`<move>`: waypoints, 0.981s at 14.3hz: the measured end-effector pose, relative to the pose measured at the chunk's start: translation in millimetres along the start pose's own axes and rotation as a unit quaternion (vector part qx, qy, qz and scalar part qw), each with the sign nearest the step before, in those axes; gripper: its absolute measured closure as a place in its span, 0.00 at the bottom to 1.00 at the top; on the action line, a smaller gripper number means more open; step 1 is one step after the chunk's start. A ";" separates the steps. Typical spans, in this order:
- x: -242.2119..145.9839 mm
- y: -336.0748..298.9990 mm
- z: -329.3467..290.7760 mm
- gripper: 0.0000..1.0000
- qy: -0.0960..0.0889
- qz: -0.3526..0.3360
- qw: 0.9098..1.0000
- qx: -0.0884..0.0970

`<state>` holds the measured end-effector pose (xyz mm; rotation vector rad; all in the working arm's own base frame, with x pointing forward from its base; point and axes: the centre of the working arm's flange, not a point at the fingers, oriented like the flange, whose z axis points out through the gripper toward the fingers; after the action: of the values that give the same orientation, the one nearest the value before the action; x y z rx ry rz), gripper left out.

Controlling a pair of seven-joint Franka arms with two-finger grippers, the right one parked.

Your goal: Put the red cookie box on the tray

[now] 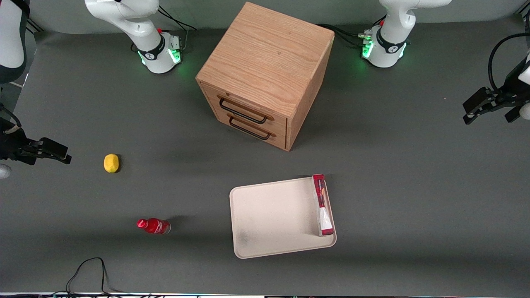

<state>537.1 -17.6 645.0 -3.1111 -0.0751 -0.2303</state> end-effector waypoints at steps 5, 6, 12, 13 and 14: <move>-0.4 5.2 -2.3 0.00 -0.022 -0.004 1.000 -0.003; -0.4 7.4 -1.3 0.00 -0.024 -0.003 1.000 -0.003; -7.4 10.2 -4.1 0.00 -0.052 -0.002 0.999 -0.001; -7.5 9.9 -4.3 0.00 -0.052 -0.003 0.999 -0.001; -7.5 9.7 -4.2 0.00 -0.052 -0.003 0.999 -0.001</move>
<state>529.6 -27.7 647.8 -3.1231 -0.0858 -0.0673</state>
